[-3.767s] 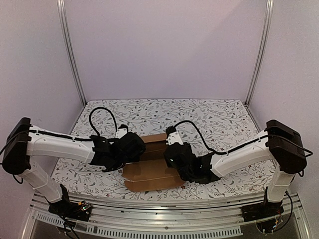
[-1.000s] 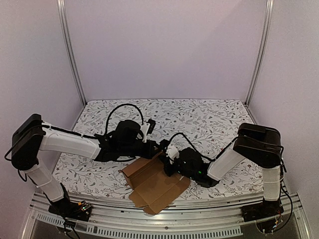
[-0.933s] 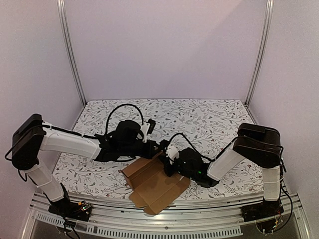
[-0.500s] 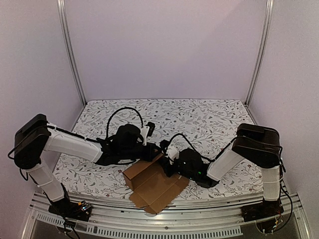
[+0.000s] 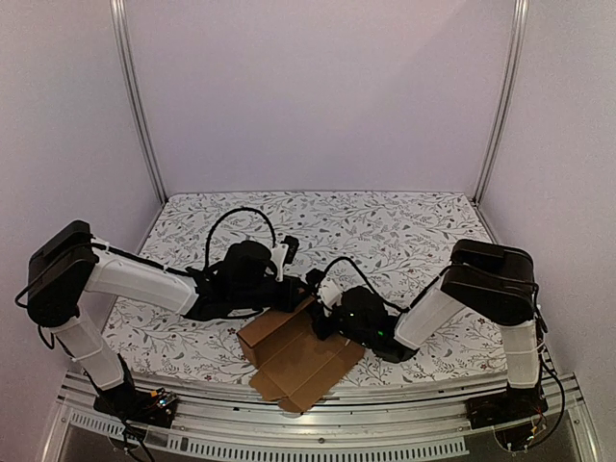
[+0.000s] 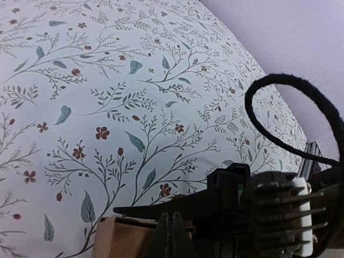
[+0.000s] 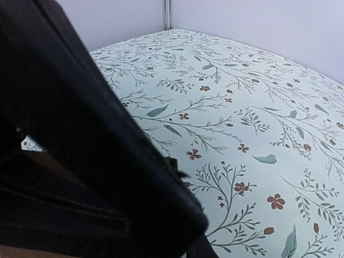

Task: Fold the paper box

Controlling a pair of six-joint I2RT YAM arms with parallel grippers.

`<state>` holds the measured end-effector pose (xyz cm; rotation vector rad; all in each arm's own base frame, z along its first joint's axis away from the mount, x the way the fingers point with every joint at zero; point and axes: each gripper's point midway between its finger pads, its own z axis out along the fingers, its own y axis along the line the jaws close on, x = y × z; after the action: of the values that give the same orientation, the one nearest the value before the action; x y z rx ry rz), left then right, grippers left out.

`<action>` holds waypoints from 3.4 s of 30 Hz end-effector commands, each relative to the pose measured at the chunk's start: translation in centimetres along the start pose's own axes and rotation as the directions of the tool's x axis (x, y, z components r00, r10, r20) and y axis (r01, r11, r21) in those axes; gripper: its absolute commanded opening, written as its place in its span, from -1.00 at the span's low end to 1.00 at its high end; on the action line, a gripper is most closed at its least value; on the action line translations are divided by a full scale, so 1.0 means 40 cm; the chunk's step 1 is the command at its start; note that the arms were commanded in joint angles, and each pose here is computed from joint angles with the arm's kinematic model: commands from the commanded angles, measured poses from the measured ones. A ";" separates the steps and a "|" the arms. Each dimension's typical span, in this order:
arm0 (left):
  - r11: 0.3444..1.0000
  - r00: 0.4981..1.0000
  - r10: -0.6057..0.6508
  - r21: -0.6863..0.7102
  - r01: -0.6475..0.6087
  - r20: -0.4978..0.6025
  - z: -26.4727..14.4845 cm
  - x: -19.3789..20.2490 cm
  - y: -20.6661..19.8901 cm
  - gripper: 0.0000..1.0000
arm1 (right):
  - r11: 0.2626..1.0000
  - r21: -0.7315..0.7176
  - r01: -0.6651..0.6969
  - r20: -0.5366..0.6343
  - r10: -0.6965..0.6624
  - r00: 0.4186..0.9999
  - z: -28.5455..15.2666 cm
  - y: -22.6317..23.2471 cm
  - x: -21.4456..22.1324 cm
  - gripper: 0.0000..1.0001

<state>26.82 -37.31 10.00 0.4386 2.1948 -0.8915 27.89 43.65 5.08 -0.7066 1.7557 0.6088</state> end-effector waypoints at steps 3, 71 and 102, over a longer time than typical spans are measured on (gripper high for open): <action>0.998 0.996 -0.005 -0.070 -0.001 -0.090 0.001 0.081 0.049 -1.00 | 1.000 0.023 0.001 -0.016 0.000 1.000 0.026 -0.011 0.027 -1.00; 0.981 0.995 -0.021 -0.194 0.002 -0.095 -0.274 0.054 0.084 -1.00 | 0.849 0.162 -0.503 -0.572 0.496 0.653 -0.387 -0.004 0.089 0.38; 0.977 0.985 -0.083 -0.205 0.050 -0.153 -0.226 0.148 0.126 -1.00 | 0.539 0.198 -0.819 -0.552 0.751 0.361 -0.328 0.023 0.234 0.14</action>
<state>21.66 -27.89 10.09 0.3409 2.3611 -0.7266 17.83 35.12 3.18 -0.0710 2.5656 1.3122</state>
